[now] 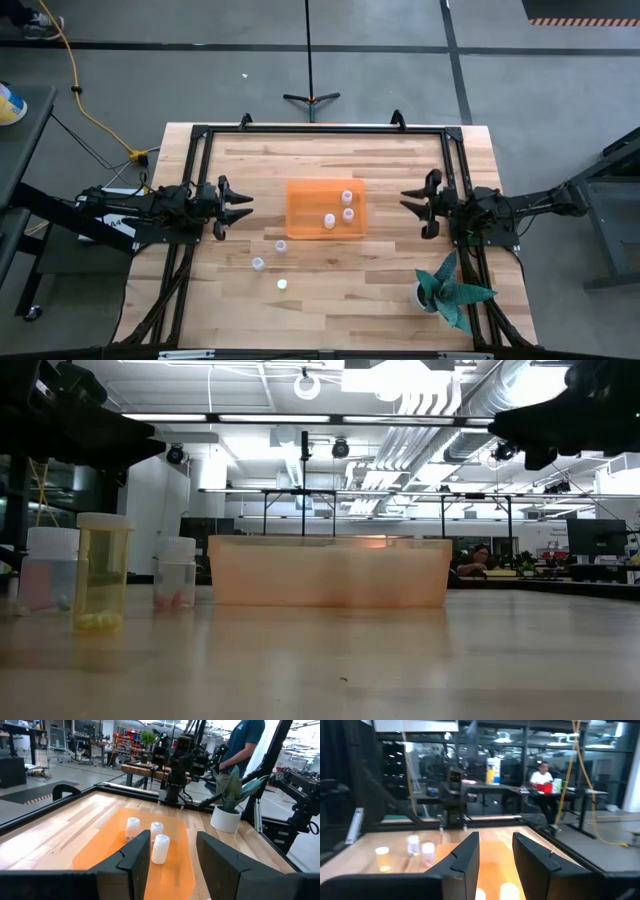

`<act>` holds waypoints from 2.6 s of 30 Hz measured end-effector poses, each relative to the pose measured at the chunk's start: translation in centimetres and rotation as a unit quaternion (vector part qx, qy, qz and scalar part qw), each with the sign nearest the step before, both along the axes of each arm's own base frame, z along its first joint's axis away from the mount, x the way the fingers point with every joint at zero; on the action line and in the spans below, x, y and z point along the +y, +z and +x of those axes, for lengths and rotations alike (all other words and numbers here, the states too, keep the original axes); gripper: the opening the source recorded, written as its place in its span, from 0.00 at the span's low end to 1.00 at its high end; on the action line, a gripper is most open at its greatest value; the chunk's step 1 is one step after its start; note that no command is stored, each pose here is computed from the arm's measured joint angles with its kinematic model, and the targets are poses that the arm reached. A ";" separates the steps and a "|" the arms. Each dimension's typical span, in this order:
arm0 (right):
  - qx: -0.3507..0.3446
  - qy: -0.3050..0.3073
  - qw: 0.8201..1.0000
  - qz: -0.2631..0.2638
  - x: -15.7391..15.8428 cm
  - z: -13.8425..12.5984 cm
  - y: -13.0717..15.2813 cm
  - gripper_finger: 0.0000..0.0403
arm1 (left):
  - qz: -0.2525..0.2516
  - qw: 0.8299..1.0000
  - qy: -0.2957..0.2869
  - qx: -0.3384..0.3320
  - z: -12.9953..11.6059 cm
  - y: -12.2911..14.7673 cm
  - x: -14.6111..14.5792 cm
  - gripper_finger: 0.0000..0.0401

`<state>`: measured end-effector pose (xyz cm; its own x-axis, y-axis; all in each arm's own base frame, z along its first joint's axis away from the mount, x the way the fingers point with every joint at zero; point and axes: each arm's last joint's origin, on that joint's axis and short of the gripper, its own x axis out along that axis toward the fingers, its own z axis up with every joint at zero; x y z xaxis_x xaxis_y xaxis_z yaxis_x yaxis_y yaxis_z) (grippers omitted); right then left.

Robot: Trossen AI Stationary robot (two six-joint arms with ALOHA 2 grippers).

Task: Pick and place pill bottles into a basket
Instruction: Put the transparent pill bottle in the orange bin

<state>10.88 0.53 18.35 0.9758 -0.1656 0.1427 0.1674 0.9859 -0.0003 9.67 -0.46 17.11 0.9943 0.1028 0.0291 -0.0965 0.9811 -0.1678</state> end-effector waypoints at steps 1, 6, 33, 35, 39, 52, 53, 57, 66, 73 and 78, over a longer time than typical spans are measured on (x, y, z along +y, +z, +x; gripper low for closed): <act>0.001 -0.007 1.000 0.001 0.0 0.0 0.0 0.27 | 0.000 1.000 0.001 0.000 0.0 0.0 0.0 0.49; 0.010 -0.038 0.999 -0.021 -0.2 0.0 -0.1 0.27 | 0.043 0.999 0.018 0.003 0.0 0.0 0.1 0.49; 0.067 -0.050 0.996 -0.014 -0.3 0.0 -1.2 0.27 | 0.046 0.997 -0.041 -0.037 1.9 7.5 -0.5 0.74; 0.068 -0.050 0.996 -0.015 -0.3 0.1 -1.2 0.27 | 0.038 0.996 -0.083 -0.005 3.1 8.8 -1.0 0.71; 0.068 -0.048 0.996 -0.017 -0.3 0.1 -1.2 0.27 | 0.043 0.984 -0.145 0.094 5.6 11.9 -2.5 0.66; 0.089 -0.048 0.995 -0.022 -0.3 0.1 -1.6 0.27 | -0.063 0.870 -0.053 0.487 13.1 13.3 -8.5 0.57; 0.090 -0.048 0.995 -0.022 -0.3 0.1 -1.6 0.27 | -0.066 0.856 -0.042 0.512 13.4 12.9 -9.0 0.57; 0.093 -0.048 0.994 -0.024 -0.3 0.1 -1.7 0.27 | -0.053 0.789 -0.005 0.612 13.9 10.7 -10.6 0.57; 0.097 -0.062 0.993 -0.030 -0.3 0.0 -1.7 0.27 | -0.037 0.732 -0.009 0.680 14.7 7.5 -12.8 0.57; 0.099 -0.067 0.992 -0.030 -0.4 0.0 -1.8 0.27 | -0.027 0.739 -0.016 0.673 15.0 7.4 -12.9 0.57; 0.101 -0.067 0.992 -0.033 -0.4 0.0 -1.8 0.27 | -0.021 0.751 -0.011 0.659 15.3 7.4 -12.9 0.57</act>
<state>10.90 0.17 16.55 0.9557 -0.2919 -0.0385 0.2862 0.9517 -0.1114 24.93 -13.34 24.52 0.1570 0.0589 -0.9858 -0.1894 0.9815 0.0285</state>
